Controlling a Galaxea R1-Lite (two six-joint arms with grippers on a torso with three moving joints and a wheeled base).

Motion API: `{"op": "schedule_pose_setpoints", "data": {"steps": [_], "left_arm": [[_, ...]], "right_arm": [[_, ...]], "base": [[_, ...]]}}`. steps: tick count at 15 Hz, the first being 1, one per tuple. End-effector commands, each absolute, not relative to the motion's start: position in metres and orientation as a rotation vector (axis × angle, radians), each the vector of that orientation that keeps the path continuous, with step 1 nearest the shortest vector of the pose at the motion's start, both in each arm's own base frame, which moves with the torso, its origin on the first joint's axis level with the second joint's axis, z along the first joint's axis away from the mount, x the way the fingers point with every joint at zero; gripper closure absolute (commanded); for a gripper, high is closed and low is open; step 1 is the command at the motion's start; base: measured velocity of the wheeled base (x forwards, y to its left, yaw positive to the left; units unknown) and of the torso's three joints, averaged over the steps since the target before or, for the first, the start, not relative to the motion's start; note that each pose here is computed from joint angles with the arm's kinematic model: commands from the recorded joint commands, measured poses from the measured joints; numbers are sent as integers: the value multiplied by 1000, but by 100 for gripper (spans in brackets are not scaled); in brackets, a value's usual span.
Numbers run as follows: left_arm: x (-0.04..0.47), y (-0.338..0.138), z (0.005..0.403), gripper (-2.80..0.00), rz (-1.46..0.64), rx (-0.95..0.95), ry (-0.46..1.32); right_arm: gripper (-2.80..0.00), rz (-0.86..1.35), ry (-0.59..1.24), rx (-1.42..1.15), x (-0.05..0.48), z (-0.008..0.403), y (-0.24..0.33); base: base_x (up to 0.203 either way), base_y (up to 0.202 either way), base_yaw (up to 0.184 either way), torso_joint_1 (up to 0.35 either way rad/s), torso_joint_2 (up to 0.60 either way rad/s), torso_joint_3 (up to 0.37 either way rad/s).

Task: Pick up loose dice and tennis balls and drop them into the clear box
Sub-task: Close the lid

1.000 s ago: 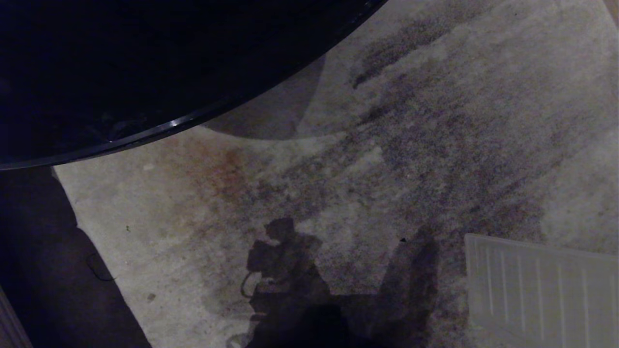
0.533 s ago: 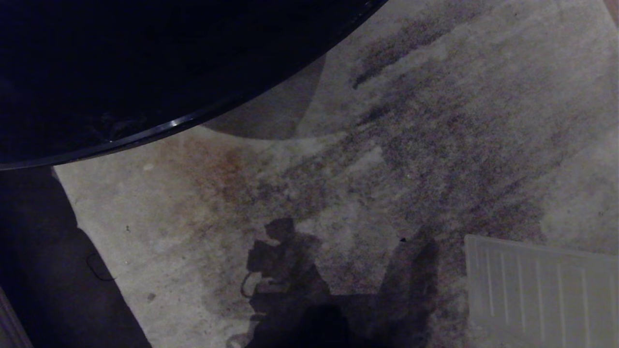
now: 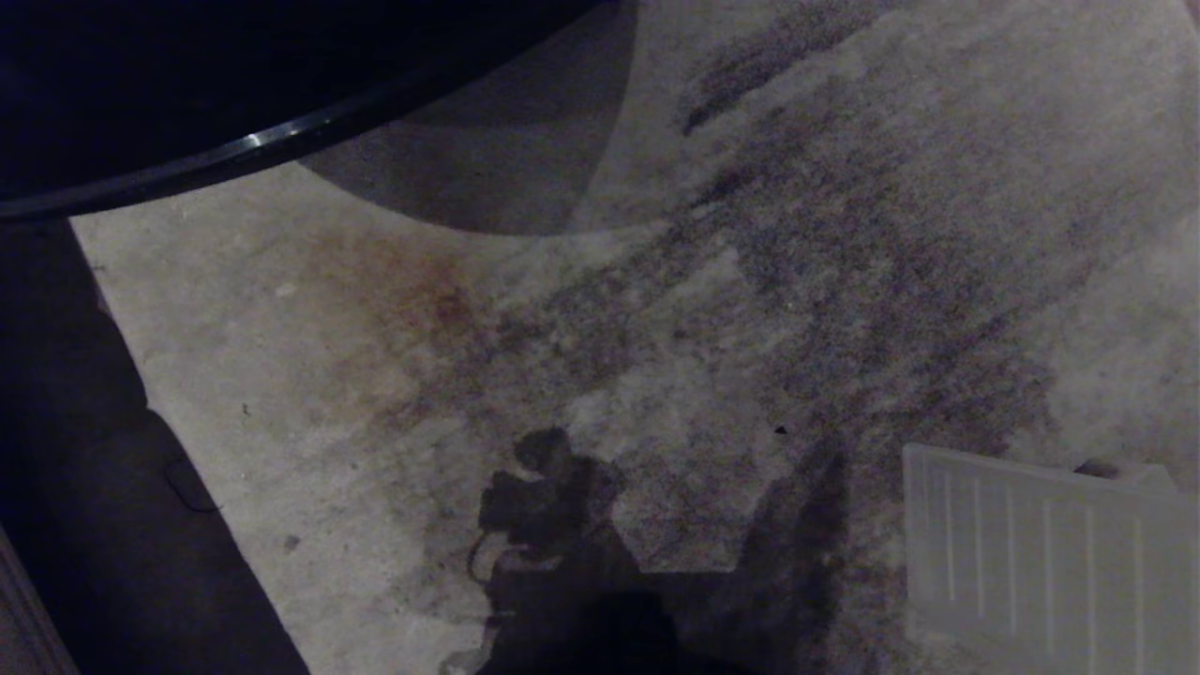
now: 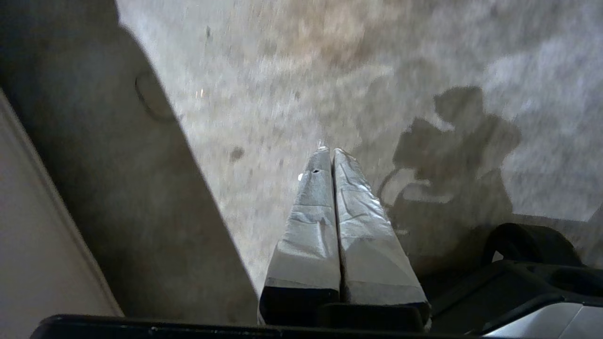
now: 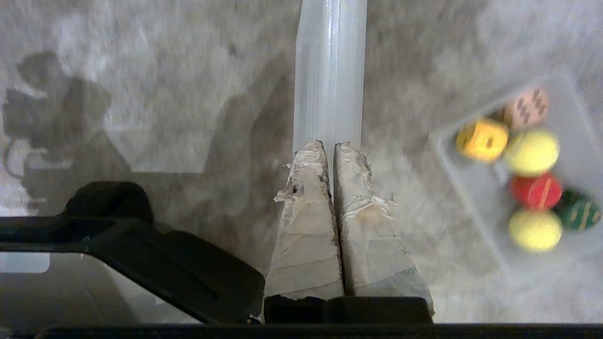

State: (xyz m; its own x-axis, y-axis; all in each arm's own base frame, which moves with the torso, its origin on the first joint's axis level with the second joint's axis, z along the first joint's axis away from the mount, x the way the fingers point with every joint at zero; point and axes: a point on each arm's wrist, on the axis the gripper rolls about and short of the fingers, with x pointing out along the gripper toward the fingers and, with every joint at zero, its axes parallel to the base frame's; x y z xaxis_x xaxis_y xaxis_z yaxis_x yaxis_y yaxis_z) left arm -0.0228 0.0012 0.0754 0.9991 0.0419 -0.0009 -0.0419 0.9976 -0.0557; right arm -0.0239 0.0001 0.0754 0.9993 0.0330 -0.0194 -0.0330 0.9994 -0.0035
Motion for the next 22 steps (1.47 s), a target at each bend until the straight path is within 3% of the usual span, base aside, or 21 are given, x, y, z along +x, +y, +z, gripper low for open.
{"op": "schedule_pose_setpoints", "data": {"steps": [1,9,16,22], "left_arm": [[-23,1,75,0,43,-57,2],[-23,1,75,0,43,-57,2],[-23,1,75,0,43,-57,2],[-23,1,75,0,43,-57,2]], "right_arm": [[0,34,21,-5,-24,75,0],[0,34,21,-5,-24,75,0],[0,34,21,-3,-24,75,0],[0,34,21,-3,-24,75,0]], "base": [[-182,0,-2,2,7,4],[-166,0,-1,2,1,2],[1,1,-10,1,1,0],[4,10,-155,2,3,1]]}}
